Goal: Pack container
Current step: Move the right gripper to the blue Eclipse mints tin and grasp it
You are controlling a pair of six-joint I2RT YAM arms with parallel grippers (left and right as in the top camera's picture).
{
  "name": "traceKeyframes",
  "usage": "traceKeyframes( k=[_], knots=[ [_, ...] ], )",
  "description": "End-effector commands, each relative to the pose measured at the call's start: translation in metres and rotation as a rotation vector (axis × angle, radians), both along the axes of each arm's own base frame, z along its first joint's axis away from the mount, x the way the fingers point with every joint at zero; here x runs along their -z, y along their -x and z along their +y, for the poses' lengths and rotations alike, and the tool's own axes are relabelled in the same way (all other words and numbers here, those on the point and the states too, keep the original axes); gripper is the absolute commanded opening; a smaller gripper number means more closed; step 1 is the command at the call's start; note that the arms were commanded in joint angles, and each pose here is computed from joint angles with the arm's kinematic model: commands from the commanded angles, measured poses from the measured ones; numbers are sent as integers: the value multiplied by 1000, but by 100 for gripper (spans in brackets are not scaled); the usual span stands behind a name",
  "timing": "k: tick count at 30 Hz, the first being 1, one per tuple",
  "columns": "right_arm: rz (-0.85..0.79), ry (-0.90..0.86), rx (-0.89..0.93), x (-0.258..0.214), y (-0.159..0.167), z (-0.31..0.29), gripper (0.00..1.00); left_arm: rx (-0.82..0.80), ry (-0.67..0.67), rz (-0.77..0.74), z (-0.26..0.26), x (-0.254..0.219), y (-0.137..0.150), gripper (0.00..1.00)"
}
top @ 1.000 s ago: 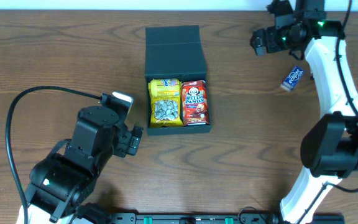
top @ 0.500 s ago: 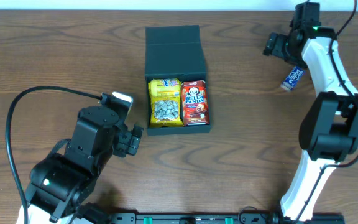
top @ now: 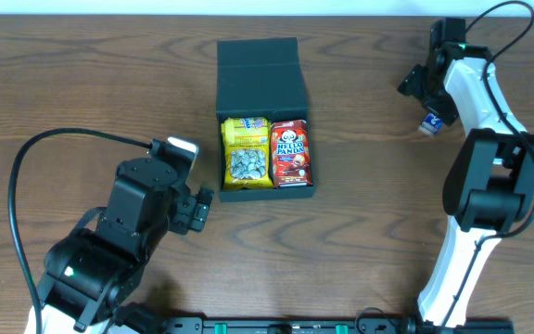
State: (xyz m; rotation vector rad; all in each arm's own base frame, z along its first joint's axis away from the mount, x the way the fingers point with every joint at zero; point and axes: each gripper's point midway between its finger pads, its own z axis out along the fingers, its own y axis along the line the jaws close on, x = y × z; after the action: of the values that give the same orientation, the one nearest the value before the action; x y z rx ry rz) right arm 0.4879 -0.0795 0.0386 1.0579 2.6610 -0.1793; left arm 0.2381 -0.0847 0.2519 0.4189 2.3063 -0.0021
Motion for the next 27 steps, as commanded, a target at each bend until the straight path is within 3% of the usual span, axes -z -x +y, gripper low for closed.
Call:
traceKeyframes(
  k=[1, 7, 16, 27],
  knots=[
    [41, 63, 63, 3, 13, -16, 92, -4, 9, -6, 0, -3, 0, 95],
    [53, 76, 62, 3, 16, -29, 97, -4, 9, -6, 0, -3, 0, 95],
    [17, -51, -126, 15, 0, -21, 97, -4, 8, -6, 0, -3, 0, 95],
    [48, -48, -182, 33, -1, -22, 89, -4, 8, -6, 0, -3, 0, 95]
  ],
)
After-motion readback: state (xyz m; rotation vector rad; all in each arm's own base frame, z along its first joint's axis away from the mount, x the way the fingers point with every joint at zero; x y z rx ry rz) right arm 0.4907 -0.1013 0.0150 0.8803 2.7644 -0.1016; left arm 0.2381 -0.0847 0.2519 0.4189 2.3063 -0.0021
